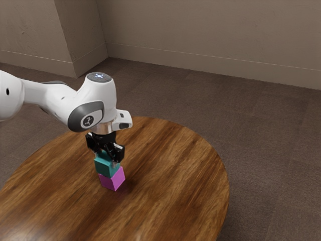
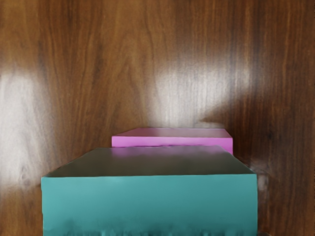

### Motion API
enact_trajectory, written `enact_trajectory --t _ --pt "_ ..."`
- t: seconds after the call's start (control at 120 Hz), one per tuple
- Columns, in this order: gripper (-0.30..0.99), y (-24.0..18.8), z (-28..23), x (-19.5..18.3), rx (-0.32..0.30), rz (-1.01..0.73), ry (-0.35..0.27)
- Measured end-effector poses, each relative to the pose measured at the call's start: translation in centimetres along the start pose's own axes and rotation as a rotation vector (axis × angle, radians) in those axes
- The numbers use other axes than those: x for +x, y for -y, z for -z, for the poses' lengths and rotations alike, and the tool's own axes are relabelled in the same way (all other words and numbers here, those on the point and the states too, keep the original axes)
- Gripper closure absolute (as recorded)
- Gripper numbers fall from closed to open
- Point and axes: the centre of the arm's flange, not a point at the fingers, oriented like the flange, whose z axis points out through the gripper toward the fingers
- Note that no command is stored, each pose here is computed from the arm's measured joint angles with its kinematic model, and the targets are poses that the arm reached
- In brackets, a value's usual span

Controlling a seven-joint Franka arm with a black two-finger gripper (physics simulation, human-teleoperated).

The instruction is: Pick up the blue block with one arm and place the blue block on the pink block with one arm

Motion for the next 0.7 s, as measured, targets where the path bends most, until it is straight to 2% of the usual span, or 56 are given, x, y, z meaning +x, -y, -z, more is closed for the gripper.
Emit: enact_trajectory --t 0.133,0.3,0.567,0.6,0.7 --pt "0.14 0.0 0.0 0.0 -0.006 -0.002 0.000" --pt "0.06 0.1 0.6 0.2 -0.007 -0.010 -0.011" --pt "0.02 4.7 7.5 2.7 0.028 0.014 -0.110" --pt "0.02 5.4 8.6 2.9 0.019 0.020 -0.121" --pt "0.01 6.9 10.4 3.2 -0.069 0.044 -0.106"
